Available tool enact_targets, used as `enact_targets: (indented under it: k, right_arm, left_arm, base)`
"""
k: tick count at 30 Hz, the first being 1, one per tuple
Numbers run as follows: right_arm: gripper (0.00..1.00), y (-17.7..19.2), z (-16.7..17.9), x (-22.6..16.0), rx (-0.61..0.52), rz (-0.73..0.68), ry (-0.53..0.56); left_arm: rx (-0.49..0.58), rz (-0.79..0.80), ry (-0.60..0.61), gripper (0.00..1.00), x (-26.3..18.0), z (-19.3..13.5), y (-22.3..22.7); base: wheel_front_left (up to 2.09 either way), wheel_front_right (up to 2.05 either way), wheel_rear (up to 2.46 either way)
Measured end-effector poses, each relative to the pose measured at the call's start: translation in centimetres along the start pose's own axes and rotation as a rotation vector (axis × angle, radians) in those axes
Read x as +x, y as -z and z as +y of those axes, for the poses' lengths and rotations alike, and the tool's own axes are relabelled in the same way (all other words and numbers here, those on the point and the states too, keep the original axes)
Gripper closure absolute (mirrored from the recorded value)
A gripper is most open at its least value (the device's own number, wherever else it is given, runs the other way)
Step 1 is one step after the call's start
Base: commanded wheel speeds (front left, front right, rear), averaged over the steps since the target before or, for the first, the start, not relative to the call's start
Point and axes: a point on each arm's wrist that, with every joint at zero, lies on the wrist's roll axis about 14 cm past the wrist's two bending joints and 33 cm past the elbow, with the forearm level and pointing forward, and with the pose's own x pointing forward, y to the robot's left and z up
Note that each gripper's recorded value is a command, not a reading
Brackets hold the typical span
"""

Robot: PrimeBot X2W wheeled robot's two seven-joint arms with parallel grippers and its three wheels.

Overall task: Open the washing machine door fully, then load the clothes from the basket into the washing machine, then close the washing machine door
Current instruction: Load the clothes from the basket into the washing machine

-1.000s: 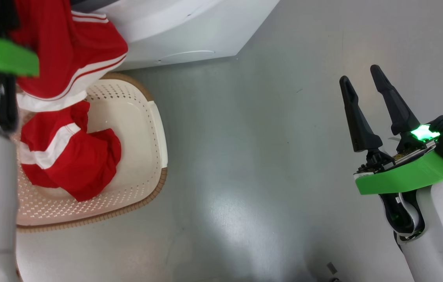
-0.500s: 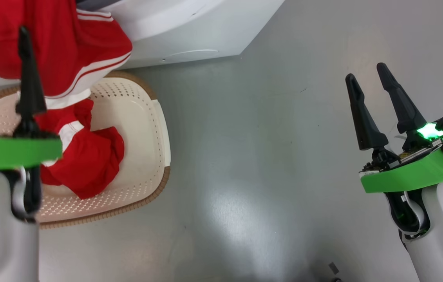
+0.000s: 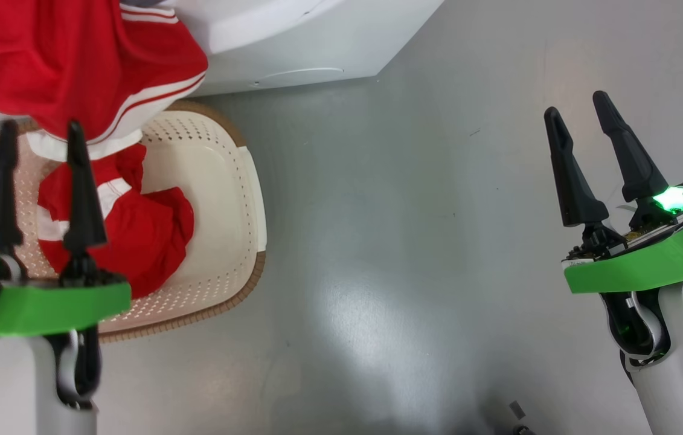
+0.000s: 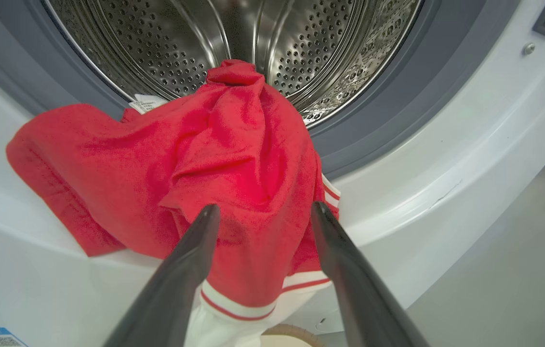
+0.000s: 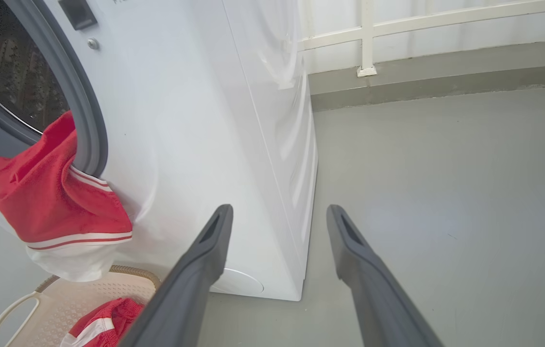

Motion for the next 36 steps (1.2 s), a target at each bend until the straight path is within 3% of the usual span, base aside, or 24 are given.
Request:
enact_targets:
  k: [11, 36]
  right_arm:
    - [0.00, 0.1, -0.1, 0.2, 0.004, -0.002, 0.002]
    - [0.00, 0.1, 0.1, 0.3, 0.007, -0.003, -0.001]
  left_arm:
    - [-0.019, 0.066, -0.030, 0.00, -2.2, 0.3, 1.9]
    - [-0.020, 0.141, -0.028, 0.00, -2.2, 0.1, 4.3]
  base:
    - [0.00, 0.00, 0.00]
    - [0.00, 0.00, 0.00]
